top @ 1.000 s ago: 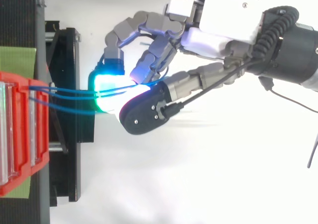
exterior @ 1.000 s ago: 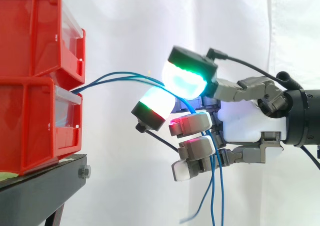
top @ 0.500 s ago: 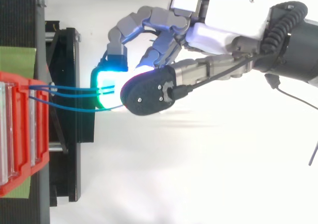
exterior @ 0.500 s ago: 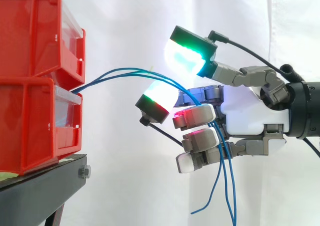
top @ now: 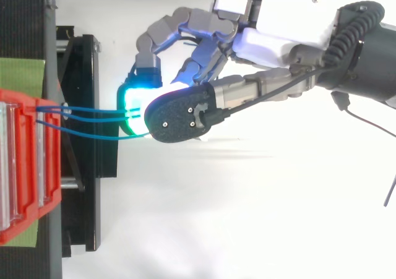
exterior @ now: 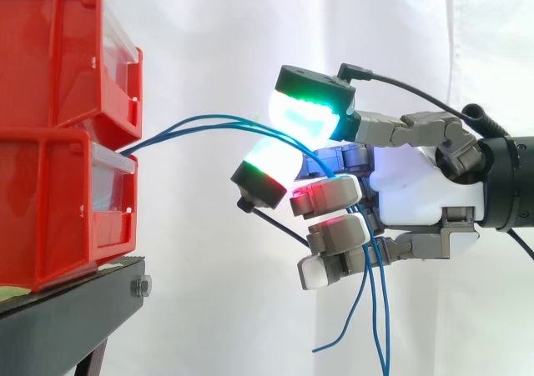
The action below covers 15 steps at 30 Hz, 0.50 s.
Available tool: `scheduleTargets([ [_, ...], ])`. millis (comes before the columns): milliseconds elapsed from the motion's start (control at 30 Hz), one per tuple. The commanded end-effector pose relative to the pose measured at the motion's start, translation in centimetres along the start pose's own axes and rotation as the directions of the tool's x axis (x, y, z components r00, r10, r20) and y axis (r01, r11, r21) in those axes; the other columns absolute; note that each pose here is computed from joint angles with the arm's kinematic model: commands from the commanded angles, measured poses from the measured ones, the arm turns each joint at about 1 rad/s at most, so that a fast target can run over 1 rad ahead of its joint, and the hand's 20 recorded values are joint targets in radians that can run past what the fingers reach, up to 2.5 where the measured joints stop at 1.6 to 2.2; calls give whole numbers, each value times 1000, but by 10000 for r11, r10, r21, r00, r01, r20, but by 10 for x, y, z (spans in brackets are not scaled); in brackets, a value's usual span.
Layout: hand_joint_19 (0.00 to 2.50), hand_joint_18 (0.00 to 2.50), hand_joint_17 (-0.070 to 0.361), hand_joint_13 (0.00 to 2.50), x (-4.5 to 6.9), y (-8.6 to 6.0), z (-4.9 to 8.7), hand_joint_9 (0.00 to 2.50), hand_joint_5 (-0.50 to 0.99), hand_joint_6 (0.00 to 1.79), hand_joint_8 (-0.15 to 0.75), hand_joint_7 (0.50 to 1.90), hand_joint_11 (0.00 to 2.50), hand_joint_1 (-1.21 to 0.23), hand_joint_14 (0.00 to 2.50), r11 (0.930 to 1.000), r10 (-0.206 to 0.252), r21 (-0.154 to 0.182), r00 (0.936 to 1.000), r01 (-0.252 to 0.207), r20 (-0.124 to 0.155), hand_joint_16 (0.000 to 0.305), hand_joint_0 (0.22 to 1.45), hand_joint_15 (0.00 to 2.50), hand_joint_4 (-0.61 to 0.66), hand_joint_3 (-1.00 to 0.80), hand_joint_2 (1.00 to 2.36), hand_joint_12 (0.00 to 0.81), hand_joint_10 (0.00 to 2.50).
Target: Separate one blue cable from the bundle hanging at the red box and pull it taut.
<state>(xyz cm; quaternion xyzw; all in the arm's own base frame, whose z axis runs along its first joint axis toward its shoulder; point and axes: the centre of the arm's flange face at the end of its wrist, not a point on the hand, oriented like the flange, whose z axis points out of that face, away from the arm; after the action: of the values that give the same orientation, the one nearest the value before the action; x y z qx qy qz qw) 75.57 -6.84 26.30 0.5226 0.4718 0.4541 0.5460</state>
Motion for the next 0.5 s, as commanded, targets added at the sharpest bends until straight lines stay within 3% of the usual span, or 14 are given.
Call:
scheduleTargets([
  [0,724,707,102,1135,0,-1,0,1130,-238,969,202,1091,1656,-792,27,10000,-19,12,10000,19,-1,45,763,1201,-99,-309,1018,294,3],
  [133,711,691,99,1127,0,-1,0,1135,-233,957,198,1087,1622,-809,25,10000,-19,12,10000,19,-1,44,811,1196,-128,-500,1000,288,4],
  [467,660,718,95,1140,-1,-1,0,1165,-222,944,181,1061,1615,-859,29,10000,-19,13,10000,19,15,42,802,1196,-154,-500,1000,283,6],
])
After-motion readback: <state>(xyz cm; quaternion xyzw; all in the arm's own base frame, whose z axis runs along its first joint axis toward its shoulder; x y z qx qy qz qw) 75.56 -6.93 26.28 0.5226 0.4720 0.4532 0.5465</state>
